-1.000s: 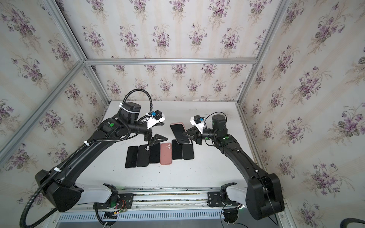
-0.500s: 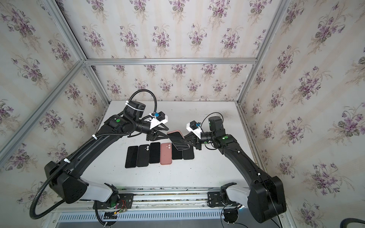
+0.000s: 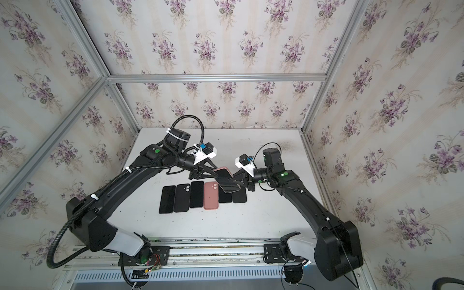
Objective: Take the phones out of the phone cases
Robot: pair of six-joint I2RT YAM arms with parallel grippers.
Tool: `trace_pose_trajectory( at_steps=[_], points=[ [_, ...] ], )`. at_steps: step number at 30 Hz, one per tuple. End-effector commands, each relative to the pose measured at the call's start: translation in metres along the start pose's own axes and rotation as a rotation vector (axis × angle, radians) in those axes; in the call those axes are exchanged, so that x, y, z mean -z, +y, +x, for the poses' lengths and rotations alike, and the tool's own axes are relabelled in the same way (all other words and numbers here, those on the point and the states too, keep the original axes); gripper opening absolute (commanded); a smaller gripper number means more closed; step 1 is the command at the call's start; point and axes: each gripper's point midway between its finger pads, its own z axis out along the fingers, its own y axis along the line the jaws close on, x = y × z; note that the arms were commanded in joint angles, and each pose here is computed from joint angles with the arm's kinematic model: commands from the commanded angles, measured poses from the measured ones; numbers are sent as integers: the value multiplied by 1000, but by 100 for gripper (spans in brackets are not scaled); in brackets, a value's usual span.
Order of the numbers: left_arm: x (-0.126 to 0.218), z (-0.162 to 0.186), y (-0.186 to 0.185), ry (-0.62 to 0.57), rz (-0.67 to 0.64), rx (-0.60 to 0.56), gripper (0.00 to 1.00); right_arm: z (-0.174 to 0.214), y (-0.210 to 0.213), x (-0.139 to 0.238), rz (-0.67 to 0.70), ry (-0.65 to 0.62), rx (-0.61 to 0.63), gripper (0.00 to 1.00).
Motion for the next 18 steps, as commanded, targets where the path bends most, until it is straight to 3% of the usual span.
trace_pose_trajectory(
  at_steps=[1, 5, 11, 15, 18],
  points=[
    [-2, 2, -4, -4, 30, 6, 29, -13, 3, 2, -18, -30, 48, 0],
    [-6, 5, -3, -3, 45, 28, 9, -12, 2, 2, -15, -27, 45, 0],
    [-4, 0, -3, -13, 49, 42, 2, -12, 0, 2, 3, -25, 39, 0],
    [11, -25, -3, -78, 57, 80, 0, -26, -28, 8, 175, -77, -30, 36],
    [29, -52, 13, -125, 6, 186, 0, -54, -51, 27, 341, -209, -98, 55]
  ],
)
